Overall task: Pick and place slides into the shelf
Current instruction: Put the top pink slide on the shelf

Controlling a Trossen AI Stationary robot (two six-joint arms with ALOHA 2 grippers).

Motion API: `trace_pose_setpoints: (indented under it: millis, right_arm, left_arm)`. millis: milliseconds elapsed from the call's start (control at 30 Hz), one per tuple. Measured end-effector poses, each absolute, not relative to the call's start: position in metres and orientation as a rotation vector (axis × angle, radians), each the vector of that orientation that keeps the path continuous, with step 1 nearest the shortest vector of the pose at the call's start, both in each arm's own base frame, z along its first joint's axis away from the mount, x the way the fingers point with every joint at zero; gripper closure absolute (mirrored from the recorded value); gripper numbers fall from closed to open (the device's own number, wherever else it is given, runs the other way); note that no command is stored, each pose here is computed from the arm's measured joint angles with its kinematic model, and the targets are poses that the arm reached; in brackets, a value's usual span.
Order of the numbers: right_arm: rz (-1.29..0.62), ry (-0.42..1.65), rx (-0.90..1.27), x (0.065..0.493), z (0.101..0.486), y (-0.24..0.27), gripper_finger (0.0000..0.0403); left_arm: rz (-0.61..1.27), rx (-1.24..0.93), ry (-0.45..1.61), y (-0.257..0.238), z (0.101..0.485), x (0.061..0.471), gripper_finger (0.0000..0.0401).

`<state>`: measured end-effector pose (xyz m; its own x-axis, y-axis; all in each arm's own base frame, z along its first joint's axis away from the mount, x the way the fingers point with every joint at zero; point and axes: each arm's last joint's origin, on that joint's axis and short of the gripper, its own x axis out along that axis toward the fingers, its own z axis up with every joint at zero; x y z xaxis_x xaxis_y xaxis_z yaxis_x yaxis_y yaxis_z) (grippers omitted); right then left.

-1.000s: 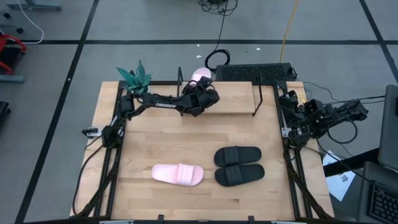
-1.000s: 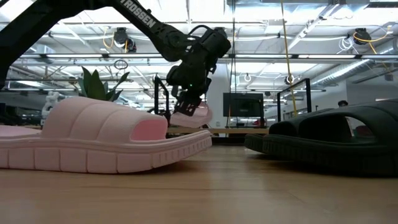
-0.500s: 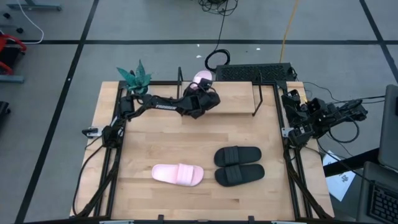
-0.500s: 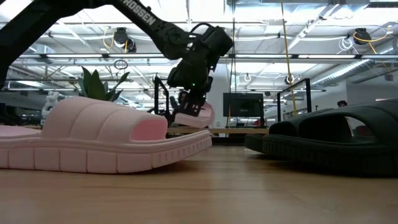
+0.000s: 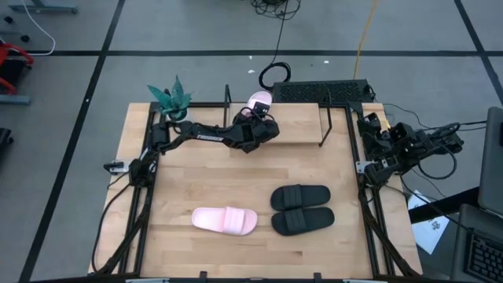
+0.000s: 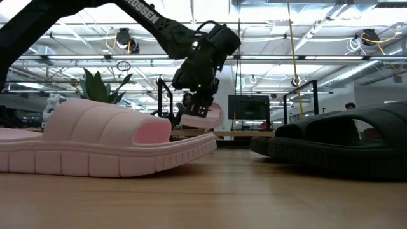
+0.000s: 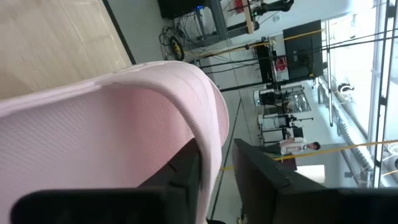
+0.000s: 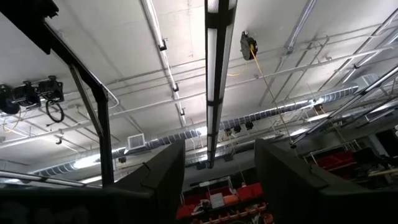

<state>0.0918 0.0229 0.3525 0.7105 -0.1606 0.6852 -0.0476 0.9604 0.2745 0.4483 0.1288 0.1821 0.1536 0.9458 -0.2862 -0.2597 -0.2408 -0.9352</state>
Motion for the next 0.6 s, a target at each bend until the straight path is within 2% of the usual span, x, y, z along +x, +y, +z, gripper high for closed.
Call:
trace_pose_setpoints:
  millis: [200,600]
  right_arm:
    - [-0.056,-0.771,0.296,0.0921,0.3518,0.0230,0.0218]
    - [-0.044,-0.769,0.317,0.0923,0.3515,0.0232,0.0218]
  left_arm:
    - [1.356,-1.296,-0.754,0.1261,0.1825,0.4489,0.0348]
    - [1.331,-1.286,-0.853,0.1223,0.1881,0.4517,0.0339]
